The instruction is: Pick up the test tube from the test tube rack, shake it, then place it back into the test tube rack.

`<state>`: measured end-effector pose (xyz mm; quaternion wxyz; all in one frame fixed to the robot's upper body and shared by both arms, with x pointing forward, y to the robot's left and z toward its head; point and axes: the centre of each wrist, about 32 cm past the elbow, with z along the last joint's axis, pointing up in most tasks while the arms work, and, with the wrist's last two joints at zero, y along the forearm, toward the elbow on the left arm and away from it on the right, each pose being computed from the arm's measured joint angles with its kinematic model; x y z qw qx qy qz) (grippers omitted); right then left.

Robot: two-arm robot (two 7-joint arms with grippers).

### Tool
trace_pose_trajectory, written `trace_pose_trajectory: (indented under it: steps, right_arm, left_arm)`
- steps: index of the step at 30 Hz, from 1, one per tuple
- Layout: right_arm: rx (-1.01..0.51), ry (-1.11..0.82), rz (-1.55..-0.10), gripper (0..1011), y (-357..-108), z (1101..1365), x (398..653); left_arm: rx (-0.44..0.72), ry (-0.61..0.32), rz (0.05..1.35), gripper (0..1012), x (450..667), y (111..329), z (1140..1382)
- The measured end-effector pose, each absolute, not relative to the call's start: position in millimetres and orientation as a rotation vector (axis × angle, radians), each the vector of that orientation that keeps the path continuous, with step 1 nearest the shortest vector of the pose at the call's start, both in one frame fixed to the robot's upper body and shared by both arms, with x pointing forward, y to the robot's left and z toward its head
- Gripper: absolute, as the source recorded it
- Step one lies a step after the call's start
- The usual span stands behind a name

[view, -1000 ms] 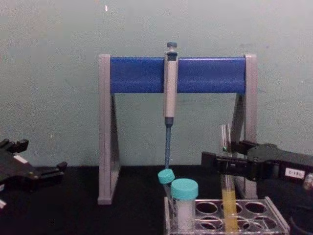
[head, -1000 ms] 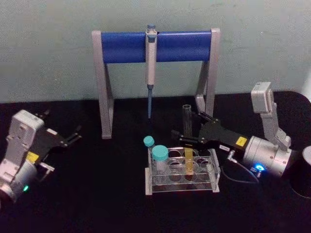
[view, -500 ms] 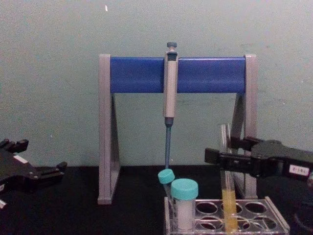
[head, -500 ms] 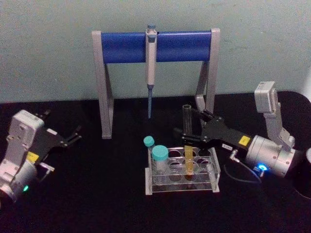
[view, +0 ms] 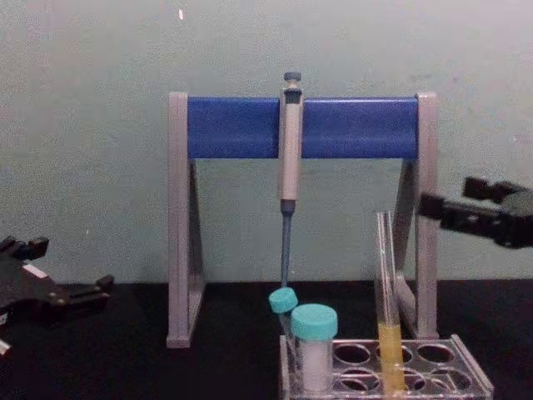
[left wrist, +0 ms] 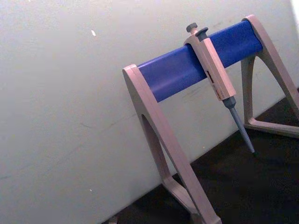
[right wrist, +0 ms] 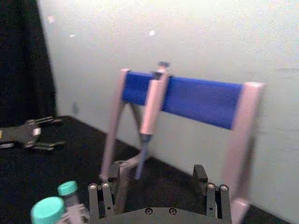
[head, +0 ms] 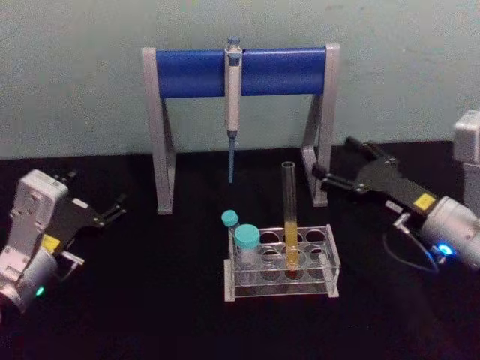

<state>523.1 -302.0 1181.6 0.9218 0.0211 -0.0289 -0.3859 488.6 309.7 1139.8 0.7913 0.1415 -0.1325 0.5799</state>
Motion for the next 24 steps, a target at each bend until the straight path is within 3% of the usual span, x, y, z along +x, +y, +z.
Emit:
trace_pose_trajectory:
  steps: [6,14,24]
  right_arm:
    - [0.026,-0.055,-0.931,1000,-312.8,1181.3,512.8]
    - [-0.068,-0.020,-1.056,1000,-309.3,1168.2,507.7]
    - [-0.168,0.041,-1.125,1000,-300.1,1145.8,504.5]
  left_arm:
    - [0.304,-0.285,1.248,1001,488.6,309.7,1139.8]
    - [0.304,-0.285,1.248,1001,488.6,309.7,1139.8]
    - [0.304,-0.285,1.248,1001,488.6,309.7,1139.8]
